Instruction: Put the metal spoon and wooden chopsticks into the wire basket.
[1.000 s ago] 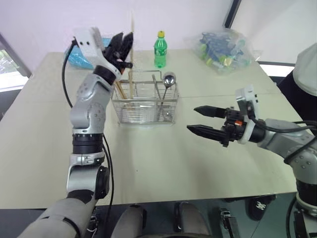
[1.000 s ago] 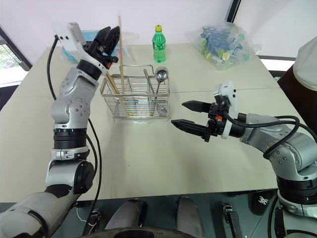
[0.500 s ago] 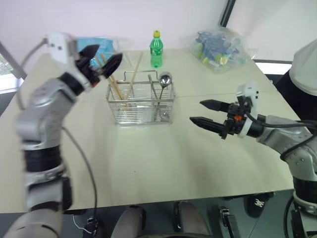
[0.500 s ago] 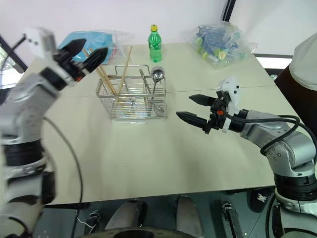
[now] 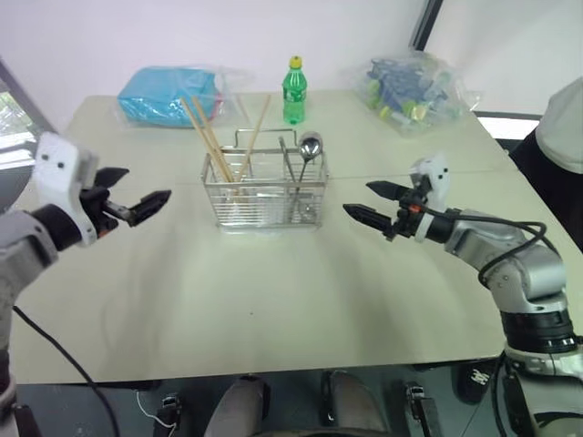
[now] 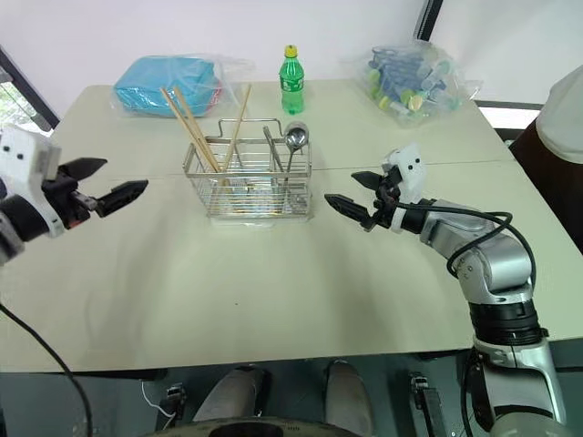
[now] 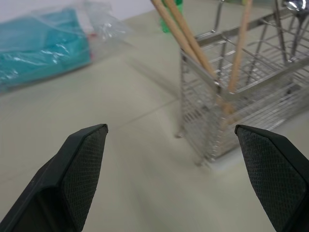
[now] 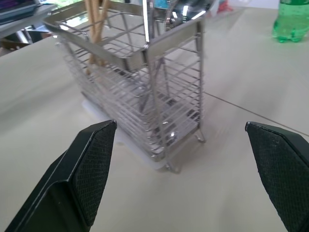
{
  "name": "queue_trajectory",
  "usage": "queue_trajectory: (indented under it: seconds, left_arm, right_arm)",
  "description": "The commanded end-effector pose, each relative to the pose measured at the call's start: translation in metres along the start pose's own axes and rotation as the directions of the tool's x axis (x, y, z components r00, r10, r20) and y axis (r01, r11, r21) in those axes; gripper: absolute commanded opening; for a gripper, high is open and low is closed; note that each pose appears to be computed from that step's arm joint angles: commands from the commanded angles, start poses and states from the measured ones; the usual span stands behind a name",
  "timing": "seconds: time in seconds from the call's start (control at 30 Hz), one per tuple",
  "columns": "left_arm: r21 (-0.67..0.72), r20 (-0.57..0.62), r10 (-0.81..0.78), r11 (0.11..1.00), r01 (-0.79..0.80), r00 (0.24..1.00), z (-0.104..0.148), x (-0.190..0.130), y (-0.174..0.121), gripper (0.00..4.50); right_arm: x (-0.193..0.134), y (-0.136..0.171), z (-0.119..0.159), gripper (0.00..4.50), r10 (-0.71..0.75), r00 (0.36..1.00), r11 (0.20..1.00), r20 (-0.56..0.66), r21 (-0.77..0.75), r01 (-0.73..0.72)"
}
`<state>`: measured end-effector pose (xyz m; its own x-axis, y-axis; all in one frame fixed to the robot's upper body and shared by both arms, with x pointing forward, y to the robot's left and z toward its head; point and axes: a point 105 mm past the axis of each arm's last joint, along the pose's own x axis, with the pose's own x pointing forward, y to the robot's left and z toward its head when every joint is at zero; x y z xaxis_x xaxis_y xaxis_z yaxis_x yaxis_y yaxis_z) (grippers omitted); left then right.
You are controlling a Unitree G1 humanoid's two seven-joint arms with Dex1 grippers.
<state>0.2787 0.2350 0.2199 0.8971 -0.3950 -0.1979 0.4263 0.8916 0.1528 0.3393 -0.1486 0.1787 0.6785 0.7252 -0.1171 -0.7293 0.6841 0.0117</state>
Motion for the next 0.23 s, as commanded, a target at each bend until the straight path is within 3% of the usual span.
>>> queue_trajectory:
  seconds: [0.03,0.23]
  left_arm:
    - [0.014,0.037,0.052,0.999,-0.052,0.998,0.0093,-0.0105,0.0008,4.46]
    - [-0.002,0.044,0.051,0.999,-0.051,0.998,0.0108,-0.0098,-0.0011,4.46]
  right_arm:
    - [0.0018,-0.0023,0.0127,4.40,0.000,0.999,0.999,0.037,-0.040,0.002]
    - [0.0042,-0.0020,0.0147,4.40,0.018,0.999,0.999,0.037,-0.047,-0.016]
